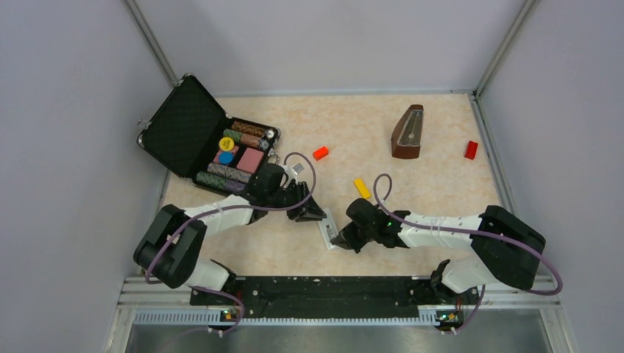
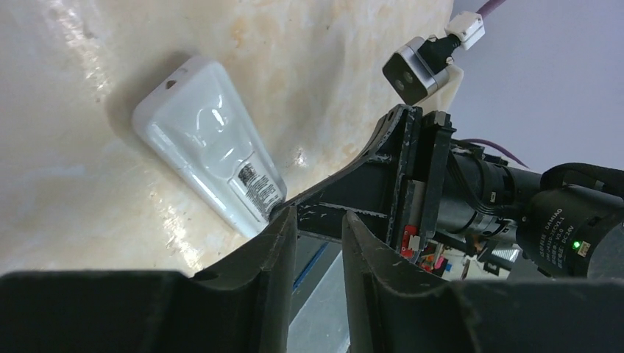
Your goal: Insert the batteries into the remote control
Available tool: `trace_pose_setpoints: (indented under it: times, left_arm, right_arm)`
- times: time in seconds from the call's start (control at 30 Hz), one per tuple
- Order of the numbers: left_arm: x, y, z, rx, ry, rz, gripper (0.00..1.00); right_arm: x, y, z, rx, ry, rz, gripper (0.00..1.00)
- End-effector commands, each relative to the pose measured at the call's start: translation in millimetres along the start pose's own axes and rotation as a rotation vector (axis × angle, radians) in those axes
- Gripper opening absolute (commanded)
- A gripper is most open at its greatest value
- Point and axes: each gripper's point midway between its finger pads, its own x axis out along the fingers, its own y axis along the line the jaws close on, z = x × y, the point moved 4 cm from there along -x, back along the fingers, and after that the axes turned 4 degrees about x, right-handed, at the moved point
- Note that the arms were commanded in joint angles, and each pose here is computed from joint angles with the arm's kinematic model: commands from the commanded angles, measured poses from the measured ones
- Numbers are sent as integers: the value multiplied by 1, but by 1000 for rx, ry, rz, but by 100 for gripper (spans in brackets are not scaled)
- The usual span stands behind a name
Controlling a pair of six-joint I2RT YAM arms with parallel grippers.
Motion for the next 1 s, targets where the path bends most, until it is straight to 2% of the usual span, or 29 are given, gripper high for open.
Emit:
trace_pose_setpoints:
  times: [0.0,0.33,0.73,0.87,0.97]
  left_arm:
    - [11,-16,12,71,-18,-46,32]
    - [38,3,2,76,37,9,30]
    - [47,41,-7,48,71,177,28]
    - [47,51,-11,41,86,228,26]
    - [48,59,-15,41,99,263,26]
  right_arm:
    - [16,-22,24,22,-118,-69,0]
    - [19,-14,28,15,-145,-21,9]
    - [27,-13,30,48,-124,-8,8]
    - [23,-7,31,40,-125,7,13]
    - [18,-2,32,26,-128,13,24]
